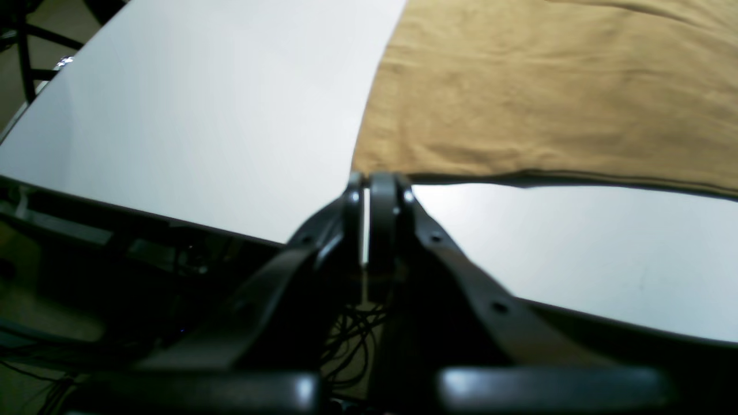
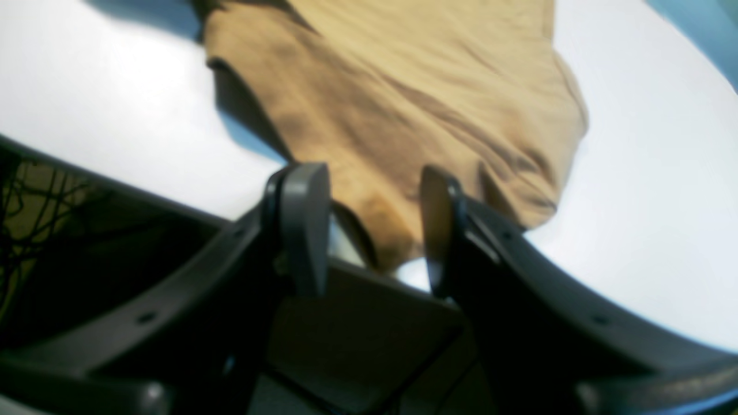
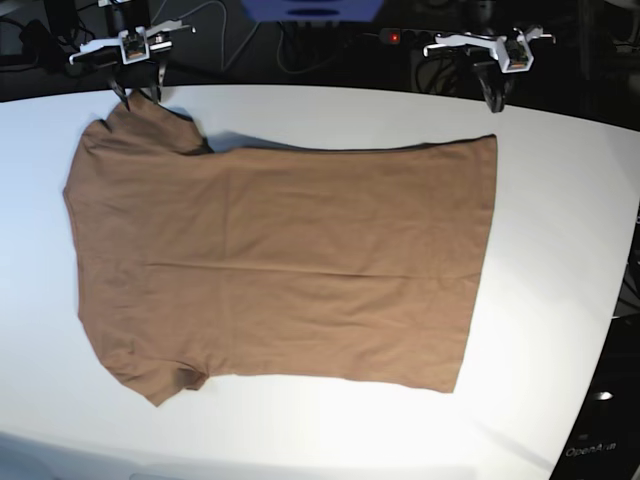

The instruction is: Fold the T-shirt properly

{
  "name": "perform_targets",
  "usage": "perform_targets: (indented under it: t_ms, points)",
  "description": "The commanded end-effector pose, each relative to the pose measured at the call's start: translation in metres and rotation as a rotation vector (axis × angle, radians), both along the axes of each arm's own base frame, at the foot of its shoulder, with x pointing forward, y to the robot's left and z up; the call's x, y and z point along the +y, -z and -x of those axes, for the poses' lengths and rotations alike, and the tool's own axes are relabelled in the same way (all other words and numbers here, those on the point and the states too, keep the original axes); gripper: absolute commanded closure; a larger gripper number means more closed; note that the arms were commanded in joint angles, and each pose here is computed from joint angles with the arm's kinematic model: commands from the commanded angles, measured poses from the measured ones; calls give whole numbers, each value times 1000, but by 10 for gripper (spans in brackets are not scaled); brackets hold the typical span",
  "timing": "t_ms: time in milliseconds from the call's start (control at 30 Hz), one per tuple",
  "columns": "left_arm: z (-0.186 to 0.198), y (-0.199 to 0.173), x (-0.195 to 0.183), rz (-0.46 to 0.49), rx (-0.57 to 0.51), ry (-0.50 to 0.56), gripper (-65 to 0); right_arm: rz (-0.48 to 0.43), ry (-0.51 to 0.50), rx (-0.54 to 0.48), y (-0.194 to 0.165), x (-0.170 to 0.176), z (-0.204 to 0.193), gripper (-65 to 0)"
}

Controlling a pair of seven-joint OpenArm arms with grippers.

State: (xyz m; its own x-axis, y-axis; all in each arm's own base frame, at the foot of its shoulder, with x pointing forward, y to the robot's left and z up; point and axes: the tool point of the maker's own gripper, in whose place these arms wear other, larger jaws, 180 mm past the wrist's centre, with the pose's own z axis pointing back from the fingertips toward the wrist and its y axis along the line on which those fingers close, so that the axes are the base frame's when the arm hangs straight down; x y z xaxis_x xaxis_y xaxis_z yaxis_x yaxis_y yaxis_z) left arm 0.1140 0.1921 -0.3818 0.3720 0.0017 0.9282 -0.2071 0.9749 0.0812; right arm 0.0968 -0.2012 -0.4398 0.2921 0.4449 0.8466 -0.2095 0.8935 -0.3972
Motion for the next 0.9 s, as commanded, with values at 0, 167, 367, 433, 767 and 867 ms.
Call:
perform_targets:
  t_ms: [0, 167, 367, 433, 767, 867]
  points:
    - [0, -8, 2, -12, -29, -3, -11, 47, -5, 200, 36, -4, 26, -263]
    - [-7, -10, 2, -12, -45, -3, -11, 70, -39, 227, 44, 5, 31, -263]
    - [-6, -10, 2, -12, -44, -3, -11, 89, -54, 236, 46, 5, 30, -264]
    - [-6, -10, 2, -12, -44, -3, -11, 104, -77, 244, 48, 7, 32, -264]
    - [-5, -9, 2, -12, -41, -3, -11, 137, -134, 329, 75, 11, 49, -263]
    - [-5, -9, 2, -12, -41, -3, -11, 136, -136, 323, 74, 12, 48, -263]
